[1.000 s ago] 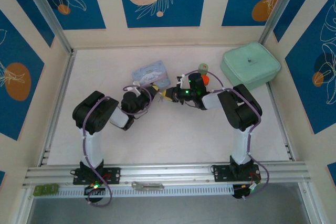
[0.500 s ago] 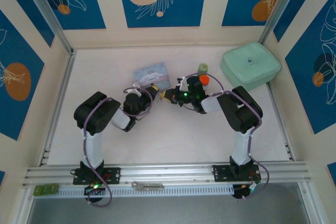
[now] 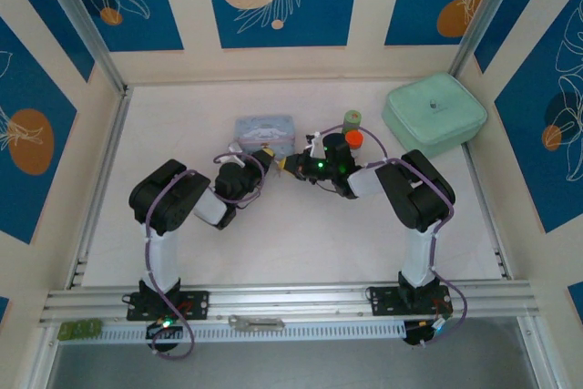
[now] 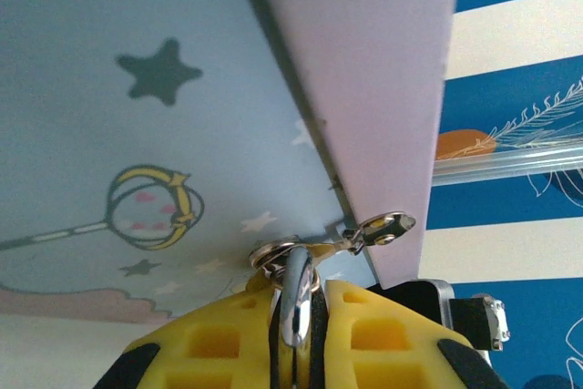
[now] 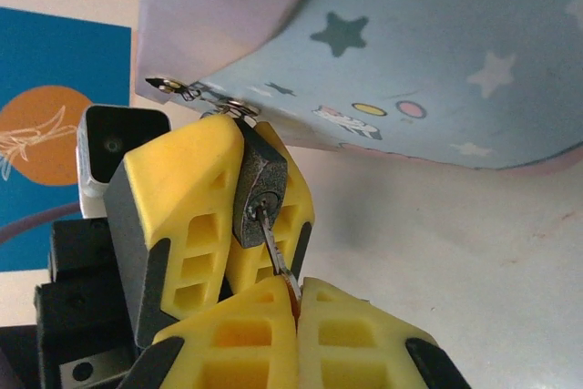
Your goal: Unlock a padlock with a key
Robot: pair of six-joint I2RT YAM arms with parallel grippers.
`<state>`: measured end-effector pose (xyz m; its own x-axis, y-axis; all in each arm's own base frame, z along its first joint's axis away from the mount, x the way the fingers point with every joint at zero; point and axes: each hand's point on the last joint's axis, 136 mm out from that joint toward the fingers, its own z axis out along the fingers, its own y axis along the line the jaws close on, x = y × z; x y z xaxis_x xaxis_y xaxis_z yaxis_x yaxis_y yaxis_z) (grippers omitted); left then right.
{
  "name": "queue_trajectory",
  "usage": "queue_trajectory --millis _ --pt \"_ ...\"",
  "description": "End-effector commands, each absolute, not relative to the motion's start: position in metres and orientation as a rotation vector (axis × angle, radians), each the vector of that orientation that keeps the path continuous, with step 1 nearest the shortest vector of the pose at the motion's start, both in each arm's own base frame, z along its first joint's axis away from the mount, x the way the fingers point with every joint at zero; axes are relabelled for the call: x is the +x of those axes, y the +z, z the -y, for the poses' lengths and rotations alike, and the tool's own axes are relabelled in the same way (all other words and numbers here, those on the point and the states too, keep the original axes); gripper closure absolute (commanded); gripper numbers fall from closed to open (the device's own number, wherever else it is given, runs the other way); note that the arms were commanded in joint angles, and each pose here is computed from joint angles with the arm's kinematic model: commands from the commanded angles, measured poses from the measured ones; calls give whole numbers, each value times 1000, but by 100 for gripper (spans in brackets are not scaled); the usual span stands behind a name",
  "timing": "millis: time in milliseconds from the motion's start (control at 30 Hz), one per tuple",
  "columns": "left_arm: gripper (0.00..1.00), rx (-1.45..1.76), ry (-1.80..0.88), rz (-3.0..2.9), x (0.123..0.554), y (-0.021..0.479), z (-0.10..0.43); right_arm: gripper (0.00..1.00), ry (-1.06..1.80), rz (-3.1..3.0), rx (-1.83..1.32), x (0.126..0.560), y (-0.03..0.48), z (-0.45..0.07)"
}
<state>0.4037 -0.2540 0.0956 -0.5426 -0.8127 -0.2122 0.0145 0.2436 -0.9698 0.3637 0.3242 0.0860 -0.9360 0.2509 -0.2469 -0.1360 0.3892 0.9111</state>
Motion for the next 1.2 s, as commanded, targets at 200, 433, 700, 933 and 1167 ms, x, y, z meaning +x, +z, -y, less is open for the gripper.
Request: queue_trajectory --millis 200,433,700,933,1167 --pt "100 -536 -1638 -1858 357 109 317 100 1479 -2133 -255 369 126 -351" --pt "100 -547 -1619 -1889 353 97 319 100 1418 -2149 -277 366 127 -352" --pt "100 -517 -1575 -1905 355 96 321 100 1485 -2143 -153 354 136 -357" --pt "100 -483 -1641 -1904 351 102 328 100 1539 -2111 -270 361 141 -360" --pt "100 -512 -1579 -1949 345 92 318 100 1466 -2140 -246 358 137 -351"
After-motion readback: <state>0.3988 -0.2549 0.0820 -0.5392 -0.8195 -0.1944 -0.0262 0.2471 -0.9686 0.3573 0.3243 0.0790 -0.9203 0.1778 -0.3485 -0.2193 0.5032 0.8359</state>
